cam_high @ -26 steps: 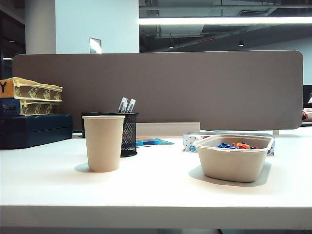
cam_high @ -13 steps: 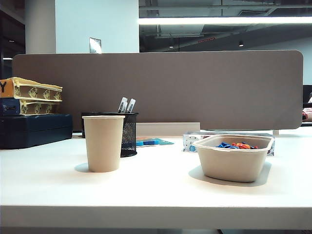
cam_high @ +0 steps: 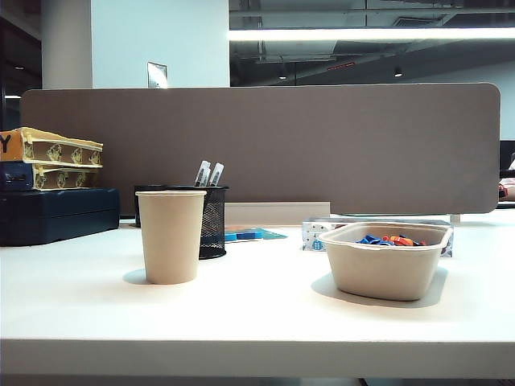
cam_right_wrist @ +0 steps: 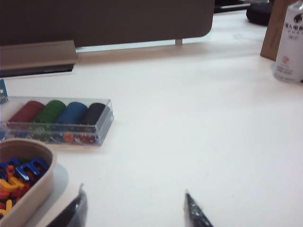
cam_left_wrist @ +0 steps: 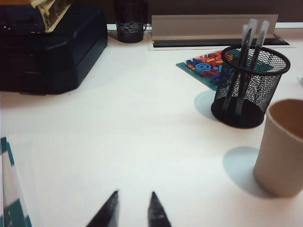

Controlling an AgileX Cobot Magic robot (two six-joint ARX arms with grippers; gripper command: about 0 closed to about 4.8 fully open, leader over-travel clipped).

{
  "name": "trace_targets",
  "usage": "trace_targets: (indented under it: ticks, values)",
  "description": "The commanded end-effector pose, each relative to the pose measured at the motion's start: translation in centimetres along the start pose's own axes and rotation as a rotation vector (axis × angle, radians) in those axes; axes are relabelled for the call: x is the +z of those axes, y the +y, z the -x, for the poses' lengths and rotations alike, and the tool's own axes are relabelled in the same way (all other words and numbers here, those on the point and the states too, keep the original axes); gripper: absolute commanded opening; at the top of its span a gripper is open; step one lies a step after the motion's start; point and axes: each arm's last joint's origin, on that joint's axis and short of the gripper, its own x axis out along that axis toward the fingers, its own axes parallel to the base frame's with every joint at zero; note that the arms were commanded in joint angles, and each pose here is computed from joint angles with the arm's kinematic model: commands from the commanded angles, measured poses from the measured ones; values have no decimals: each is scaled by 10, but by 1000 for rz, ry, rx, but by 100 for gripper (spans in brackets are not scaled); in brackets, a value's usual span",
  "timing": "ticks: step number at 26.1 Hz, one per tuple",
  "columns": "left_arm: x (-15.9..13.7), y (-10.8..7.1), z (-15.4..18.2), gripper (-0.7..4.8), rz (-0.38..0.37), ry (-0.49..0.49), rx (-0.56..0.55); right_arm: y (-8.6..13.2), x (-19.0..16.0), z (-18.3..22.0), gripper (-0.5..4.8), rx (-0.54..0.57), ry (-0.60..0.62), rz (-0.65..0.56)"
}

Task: Pick up one pen and put it in the pen container.

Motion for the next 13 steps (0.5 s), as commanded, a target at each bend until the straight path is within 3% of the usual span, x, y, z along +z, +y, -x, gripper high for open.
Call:
trace_targets:
  ticks: [1,13]
  values:
    - [-4,0,-1,76,1,7,6,0,-2,-1,256,-7,-5,-24]
    - [-18,0,-2,76,14,15,7,-2,-30,-7,256,-24,52,-14]
